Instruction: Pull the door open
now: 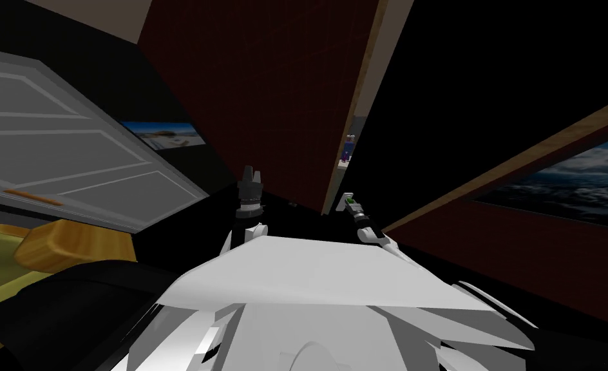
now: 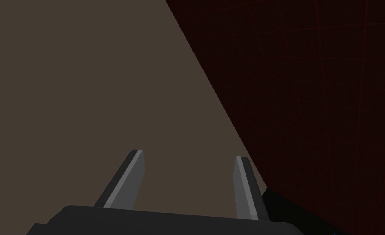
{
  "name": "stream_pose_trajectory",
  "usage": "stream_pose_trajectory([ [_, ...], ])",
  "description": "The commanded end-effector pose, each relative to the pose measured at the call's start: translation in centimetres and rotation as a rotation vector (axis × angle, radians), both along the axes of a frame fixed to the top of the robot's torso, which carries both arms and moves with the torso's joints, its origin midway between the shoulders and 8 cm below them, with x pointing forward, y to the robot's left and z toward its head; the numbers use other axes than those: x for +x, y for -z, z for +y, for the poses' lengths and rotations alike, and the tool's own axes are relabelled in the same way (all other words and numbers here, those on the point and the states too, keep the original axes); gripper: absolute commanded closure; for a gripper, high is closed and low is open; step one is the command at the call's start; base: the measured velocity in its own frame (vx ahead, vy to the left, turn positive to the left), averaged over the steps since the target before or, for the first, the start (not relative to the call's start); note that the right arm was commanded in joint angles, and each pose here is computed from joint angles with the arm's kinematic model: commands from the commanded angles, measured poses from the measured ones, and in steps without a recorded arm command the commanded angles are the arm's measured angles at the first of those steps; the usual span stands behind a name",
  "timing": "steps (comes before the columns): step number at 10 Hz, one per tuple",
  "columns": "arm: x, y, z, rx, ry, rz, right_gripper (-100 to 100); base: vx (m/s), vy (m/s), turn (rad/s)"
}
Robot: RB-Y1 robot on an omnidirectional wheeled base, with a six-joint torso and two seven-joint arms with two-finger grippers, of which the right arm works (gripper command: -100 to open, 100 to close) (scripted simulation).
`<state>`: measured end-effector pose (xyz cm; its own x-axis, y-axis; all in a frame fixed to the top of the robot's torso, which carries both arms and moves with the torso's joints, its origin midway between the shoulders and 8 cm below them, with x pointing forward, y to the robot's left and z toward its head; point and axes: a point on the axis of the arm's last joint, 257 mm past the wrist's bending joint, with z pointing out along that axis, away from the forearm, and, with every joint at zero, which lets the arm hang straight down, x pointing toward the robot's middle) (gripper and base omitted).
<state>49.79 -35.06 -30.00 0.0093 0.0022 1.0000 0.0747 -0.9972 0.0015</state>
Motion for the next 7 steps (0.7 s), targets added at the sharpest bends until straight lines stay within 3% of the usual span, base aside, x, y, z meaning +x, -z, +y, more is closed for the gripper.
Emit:
stream_pose_trajectory([
  [1, -0.5, -0.1, 0.1, -0.001, -0.018, -0.004, 100, -0.151, -0.067, 0.134],
  [7, -2.3, -0.4, 0.4, 0.001, -0.082, -0.009, 100, -0.222, -0.109, 0.127],
])
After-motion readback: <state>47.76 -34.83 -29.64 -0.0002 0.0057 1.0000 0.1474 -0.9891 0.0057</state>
